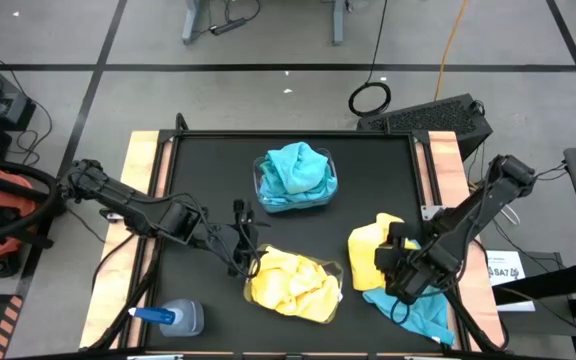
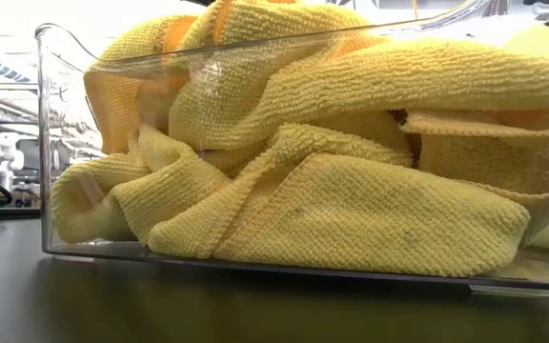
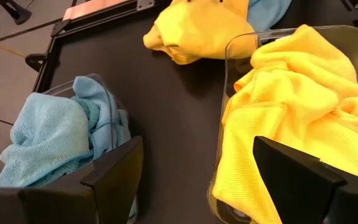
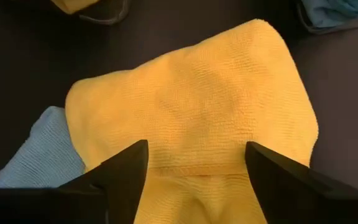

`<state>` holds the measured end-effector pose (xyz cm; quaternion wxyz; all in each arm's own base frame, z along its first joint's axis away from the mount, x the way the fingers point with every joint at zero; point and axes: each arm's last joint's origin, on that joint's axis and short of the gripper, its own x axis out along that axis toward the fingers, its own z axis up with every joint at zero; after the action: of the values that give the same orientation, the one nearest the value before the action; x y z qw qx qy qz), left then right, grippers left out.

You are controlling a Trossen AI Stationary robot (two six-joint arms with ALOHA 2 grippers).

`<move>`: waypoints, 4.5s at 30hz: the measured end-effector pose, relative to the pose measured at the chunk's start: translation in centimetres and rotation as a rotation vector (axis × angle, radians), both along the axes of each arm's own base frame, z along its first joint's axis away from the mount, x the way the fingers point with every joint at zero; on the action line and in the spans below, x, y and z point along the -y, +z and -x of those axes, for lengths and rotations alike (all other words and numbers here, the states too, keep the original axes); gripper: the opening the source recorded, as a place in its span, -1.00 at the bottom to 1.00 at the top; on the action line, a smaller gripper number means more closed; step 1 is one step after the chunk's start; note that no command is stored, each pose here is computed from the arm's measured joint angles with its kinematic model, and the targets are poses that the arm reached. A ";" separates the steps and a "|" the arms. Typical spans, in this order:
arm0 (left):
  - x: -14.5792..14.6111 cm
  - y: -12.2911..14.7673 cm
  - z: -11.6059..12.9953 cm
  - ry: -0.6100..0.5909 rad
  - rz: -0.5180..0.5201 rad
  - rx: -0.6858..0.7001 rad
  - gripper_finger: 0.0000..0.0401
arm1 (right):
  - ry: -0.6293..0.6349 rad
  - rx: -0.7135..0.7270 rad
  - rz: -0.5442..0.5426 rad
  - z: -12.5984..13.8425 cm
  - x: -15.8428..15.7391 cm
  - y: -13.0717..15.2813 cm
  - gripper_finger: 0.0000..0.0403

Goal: Sort microfiber towel by color & place in baskets
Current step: Put the yellow microfiber towel into the bottom transparent bin

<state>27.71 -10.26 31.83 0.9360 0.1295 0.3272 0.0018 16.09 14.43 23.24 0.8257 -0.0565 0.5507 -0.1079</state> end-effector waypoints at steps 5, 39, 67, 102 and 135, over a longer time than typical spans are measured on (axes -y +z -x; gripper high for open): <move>-0.1 0.0 -0.1 0.003 -0.001 0.000 0.55 | -0.002 -0.013 0.033 -0.3 -0.3 -0.8 0.11; -0.1 -1.4 -1.4 -0.011 -0.016 -0.034 0.55 | 0.075 0.468 0.351 1.1 0.3 16.4 -0.99; -0.2 -1.5 -1.3 -0.015 -0.032 -0.056 0.55 | 0.499 0.730 0.292 -7.4 -5.2 20.0 -1.00; 2.9 -2.0 0.3 -0.096 0.044 -0.125 0.55 | 0.471 0.134 0.076 -23.4 -4.0 0.0 -1.00; 4.3 -11.9 -8.0 -0.138 0.122 -0.160 0.55 | 0.335 0.134 -0.038 -17.0 -5.5 6.1 0.07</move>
<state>35.71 -14.59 19.97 0.9109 0.0940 0.3909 -0.0928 33.08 19.93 29.37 0.8679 -0.1244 0.4794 0.0379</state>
